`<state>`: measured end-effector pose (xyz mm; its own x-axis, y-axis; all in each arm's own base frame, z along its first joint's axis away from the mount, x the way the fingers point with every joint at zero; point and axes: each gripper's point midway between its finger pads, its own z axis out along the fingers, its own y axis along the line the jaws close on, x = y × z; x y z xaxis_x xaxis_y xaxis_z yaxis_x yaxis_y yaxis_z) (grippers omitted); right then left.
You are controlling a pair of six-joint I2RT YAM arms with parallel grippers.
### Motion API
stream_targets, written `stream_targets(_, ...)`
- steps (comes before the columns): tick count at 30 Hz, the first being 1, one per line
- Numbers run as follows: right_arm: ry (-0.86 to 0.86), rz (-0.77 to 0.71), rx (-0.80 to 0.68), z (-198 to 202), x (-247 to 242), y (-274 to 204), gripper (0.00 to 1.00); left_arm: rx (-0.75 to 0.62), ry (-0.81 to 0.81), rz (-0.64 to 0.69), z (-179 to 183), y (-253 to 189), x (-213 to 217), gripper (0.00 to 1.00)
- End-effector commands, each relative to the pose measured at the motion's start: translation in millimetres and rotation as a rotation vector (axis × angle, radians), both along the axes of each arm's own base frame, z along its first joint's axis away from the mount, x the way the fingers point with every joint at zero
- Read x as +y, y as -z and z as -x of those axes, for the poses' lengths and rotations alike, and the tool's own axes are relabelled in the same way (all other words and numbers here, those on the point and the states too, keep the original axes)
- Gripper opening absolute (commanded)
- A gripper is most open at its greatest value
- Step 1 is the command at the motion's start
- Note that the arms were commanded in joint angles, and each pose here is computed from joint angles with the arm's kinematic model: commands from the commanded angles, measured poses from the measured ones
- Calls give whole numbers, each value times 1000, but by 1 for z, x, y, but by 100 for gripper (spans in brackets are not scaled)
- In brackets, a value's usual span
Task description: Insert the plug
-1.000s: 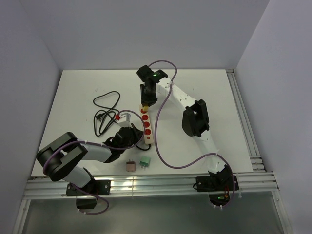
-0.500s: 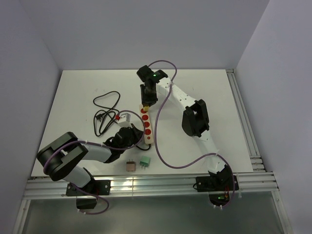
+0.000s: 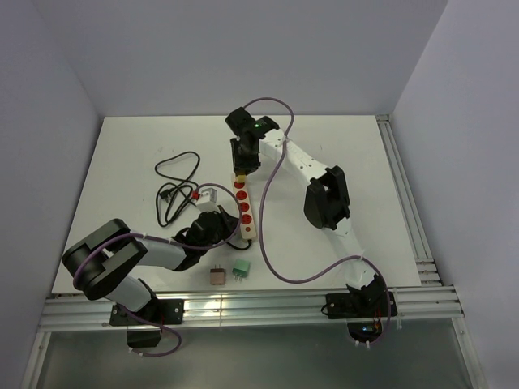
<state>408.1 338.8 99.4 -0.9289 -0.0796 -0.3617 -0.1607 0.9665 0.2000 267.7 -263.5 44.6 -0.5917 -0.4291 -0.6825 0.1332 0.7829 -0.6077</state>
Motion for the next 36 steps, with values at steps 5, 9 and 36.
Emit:
stream_targets(5,-9,-22,-51,2,2,-37,0,204,199,-72,59,48,-10,0)
stream_targets(9,1,16,-28,4,-4,-23,0,209,202,-71,60,49,-10,0)
stream_targets(36,-4,38,16,2,-1,9,0,212,206,-66,61,49,-11,0)
